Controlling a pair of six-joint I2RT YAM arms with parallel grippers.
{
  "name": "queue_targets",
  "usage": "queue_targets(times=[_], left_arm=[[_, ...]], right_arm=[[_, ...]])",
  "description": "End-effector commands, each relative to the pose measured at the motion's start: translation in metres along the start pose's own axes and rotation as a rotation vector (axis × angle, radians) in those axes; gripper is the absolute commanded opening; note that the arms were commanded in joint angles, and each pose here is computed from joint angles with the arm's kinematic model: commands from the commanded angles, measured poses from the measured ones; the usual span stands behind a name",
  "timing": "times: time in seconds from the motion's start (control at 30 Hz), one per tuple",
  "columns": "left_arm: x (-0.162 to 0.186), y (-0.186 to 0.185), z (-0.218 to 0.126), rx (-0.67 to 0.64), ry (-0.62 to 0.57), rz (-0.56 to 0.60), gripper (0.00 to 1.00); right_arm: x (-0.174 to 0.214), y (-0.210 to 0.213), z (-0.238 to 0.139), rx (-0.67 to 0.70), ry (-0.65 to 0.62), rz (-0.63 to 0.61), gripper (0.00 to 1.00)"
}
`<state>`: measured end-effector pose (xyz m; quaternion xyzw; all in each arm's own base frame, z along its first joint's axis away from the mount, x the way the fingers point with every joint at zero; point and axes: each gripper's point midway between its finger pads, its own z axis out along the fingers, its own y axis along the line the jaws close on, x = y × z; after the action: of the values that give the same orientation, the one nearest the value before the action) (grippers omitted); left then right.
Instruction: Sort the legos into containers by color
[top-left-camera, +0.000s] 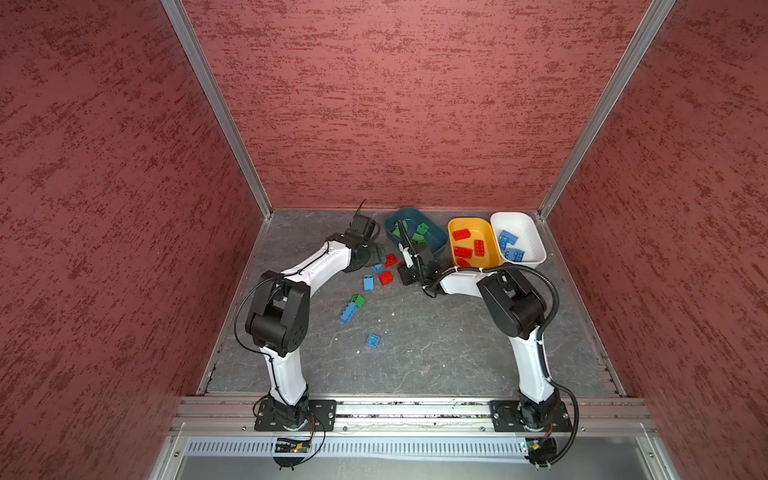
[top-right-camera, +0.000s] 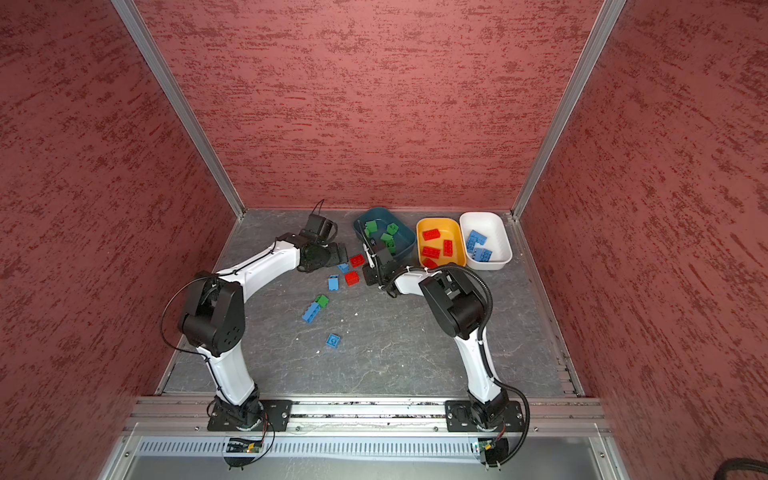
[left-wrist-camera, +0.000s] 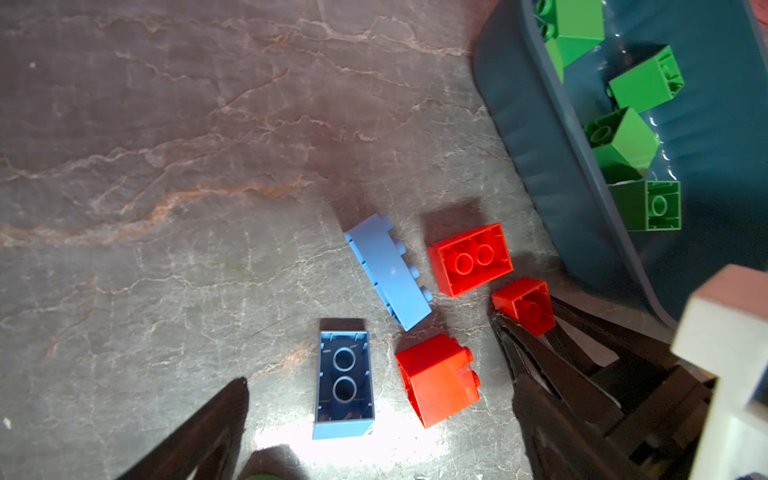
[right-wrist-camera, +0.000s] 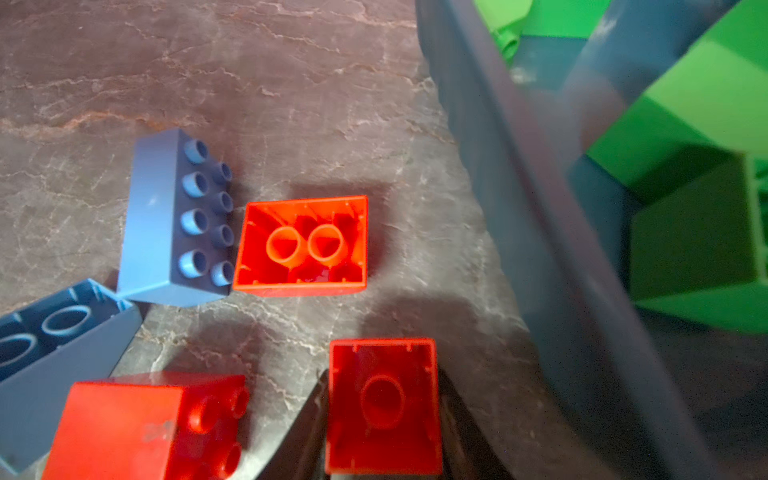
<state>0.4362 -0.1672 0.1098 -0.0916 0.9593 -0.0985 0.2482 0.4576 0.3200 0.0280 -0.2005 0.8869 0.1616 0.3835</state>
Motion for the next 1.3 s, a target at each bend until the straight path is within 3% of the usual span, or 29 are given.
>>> queue_targets(times=[0.0,0.23,0.4,0.63,0.93,1.03,1.13,1.27], left_arm=[[-0.010,-0.011,0.005,0.040,-0.018,0.126,1.00],[-0.006,-0.027,0.024,0.044,0.013,0.493,0.97],[-0.003,-0.031,0.046,0.043,0.076,0.637,0.90],[0.005,-0.048,0.066,0.097,0.150,0.769,0.79],[0.007,-0.055,0.092,0.076,0.177,0.799,0.68],[0.010,-0.057,0.095,0.089,0.187,0.796,0.57],[0.016,-0.057,0.097,0.092,0.204,0.792,0.47],[0.020,-0.053,0.098,0.082,0.210,0.780,0.38]], right_arm=[[0.010,0.005,-0.013,-0.033,0.018,-0.050,0.32],[0.012,0.014,-0.070,-0.097,-0.032,-0.102,0.31],[0.015,-0.015,-0.113,-0.063,-0.068,0.000,0.30],[-0.008,-0.080,-0.161,0.055,-0.188,0.150,0.30],[-0.026,-0.181,-0.171,0.221,-0.247,0.486,0.31],[-0.025,-0.201,-0.160,0.250,-0.203,0.561,0.37],[-0.027,-0.207,-0.152,0.271,-0.161,0.587,0.55],[-0.030,-0.202,-0.153,0.241,-0.147,0.579,0.68]])
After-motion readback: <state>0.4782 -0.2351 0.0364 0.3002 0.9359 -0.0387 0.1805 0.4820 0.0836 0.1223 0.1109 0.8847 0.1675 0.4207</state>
